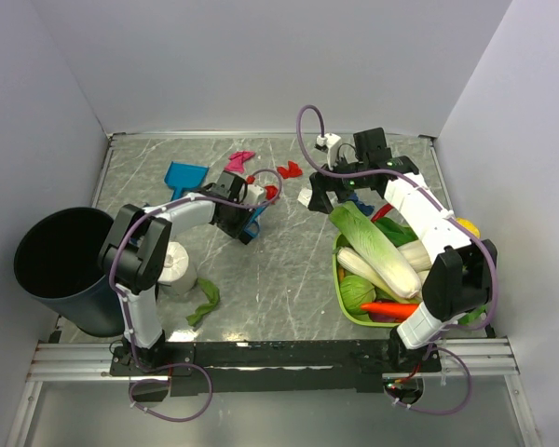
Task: Sweep away the paper scraps from the table
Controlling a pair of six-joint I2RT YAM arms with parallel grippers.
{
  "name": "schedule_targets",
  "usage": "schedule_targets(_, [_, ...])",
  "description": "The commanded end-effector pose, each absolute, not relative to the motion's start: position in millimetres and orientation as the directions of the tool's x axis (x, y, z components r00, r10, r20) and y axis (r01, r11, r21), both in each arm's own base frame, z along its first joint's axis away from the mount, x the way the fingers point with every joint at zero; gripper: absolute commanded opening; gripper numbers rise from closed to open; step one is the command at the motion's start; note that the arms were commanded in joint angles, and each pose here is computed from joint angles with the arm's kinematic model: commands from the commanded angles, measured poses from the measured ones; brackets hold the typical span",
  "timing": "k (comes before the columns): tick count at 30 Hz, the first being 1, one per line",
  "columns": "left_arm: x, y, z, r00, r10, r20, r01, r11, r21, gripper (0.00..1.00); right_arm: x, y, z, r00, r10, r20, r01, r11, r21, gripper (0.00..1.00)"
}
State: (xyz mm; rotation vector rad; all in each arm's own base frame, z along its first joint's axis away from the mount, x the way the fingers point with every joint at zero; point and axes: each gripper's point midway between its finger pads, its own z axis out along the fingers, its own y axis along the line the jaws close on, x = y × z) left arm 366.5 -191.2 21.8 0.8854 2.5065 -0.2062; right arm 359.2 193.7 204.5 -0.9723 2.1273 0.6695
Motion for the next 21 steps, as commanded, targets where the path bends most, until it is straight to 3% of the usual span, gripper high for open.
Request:
schedule_targets(1, [363,-200,11,-0.681,0.561,-0.471,0.638,0.77,-0.005,0.31,356,193,220,-0.449,-0.417,-0.79,-0.796,0.589,0.142,1.0])
schedule_targets(2, [362,-202,11,-0.678,0.566,-0.468,0.644,0.765,-0.009,0.16,356,193,222,-0.447,-0.416,-0.792,-0.796,0.589,0.139,1.0])
schedule_targets(6, [358,-204,12,-0.667,0.583,-0.464,0.667,0.744,-0.024,0.01,356,192,220,-0.449,-0.417,-0.79,-0.793,0.594,0.137,1.0])
schedule_targets(14, [331,-216,53,-0.571,0.631,-0.525,0.79,0.596,-0.144,0.01,347,193,224,-0.363,-0.47,-0.804,-0.853,0.515,0.084,1.0])
schedule_targets(21, [321,-219,123,-0.416,0.561,-0.716,0.909,0.288,-0.302,0.01,334,202,246,-0.159,-0.49,-0.857,-0.934,0.357,-0.031,1.0])
